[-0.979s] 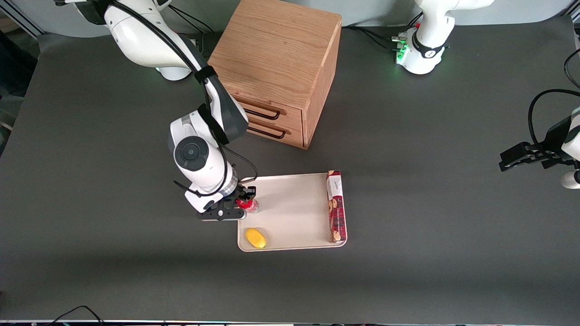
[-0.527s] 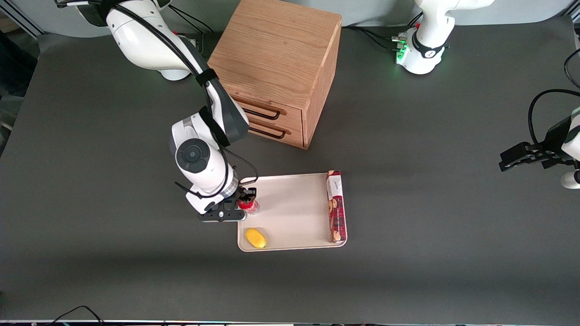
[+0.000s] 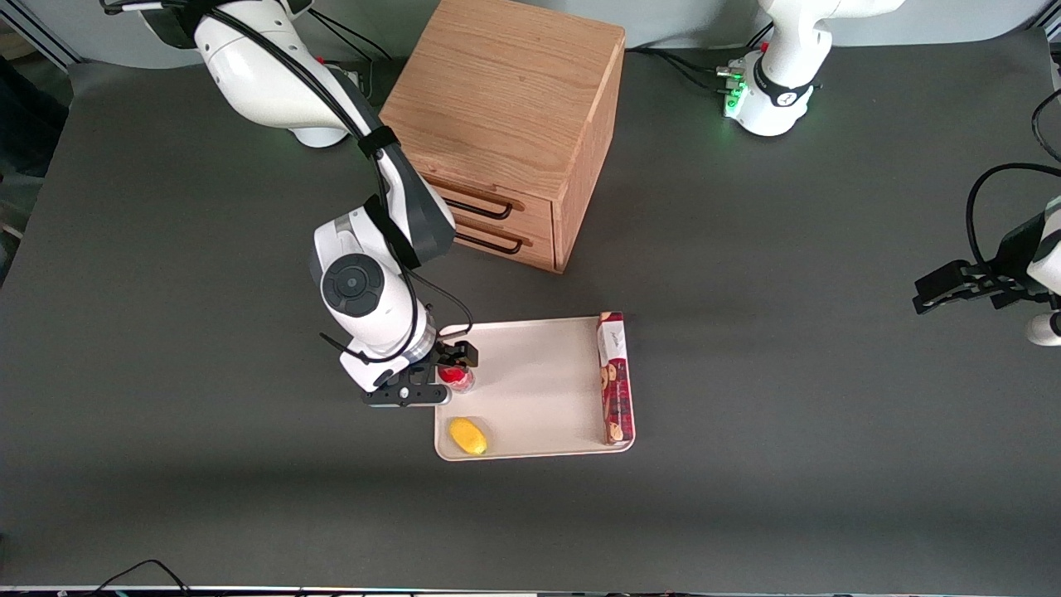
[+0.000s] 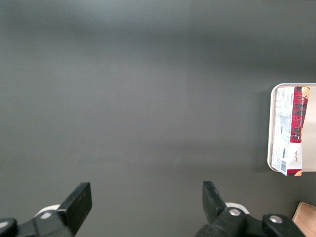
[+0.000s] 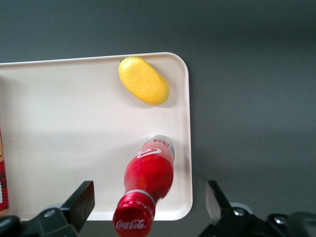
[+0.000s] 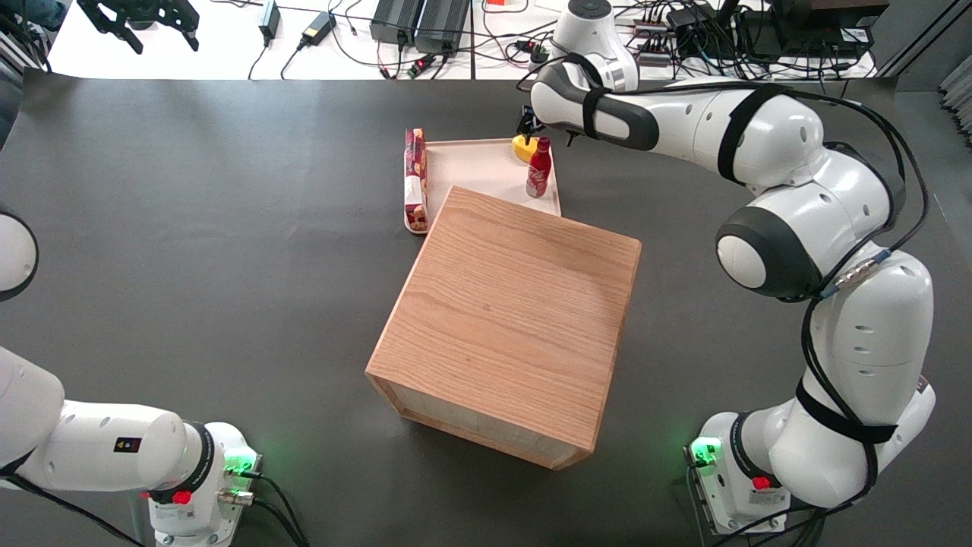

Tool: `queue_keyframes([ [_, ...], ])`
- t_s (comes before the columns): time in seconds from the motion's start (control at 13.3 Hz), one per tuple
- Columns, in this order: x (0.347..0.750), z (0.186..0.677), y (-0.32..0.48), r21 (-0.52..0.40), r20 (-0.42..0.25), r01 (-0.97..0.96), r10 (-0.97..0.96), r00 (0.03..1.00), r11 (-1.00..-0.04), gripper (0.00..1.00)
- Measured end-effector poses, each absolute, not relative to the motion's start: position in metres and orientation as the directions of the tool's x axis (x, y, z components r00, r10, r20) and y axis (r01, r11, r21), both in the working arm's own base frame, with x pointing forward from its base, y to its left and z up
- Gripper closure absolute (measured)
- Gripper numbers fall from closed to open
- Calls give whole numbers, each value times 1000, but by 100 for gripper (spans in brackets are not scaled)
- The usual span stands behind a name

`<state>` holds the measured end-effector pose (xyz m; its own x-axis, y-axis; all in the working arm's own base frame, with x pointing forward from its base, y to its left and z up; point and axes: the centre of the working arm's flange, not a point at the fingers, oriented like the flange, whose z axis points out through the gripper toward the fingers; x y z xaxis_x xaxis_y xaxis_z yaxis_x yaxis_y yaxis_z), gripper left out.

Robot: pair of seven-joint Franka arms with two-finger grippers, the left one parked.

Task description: Place coke bottle on tray

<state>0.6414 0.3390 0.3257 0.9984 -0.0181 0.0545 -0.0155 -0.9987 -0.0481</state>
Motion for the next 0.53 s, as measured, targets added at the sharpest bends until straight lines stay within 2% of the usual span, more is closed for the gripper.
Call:
queue_keyframes([
  [0.15, 647, 341, 337, -54, 76, -14, -19, 997, -998, 0],
  [0.3, 657, 383, 317, -54, 100, -25, -30, 995, -998, 0],
  [0.53, 649, 467, 248, -51, 58, -16, -19, 998, -999, 0],
])
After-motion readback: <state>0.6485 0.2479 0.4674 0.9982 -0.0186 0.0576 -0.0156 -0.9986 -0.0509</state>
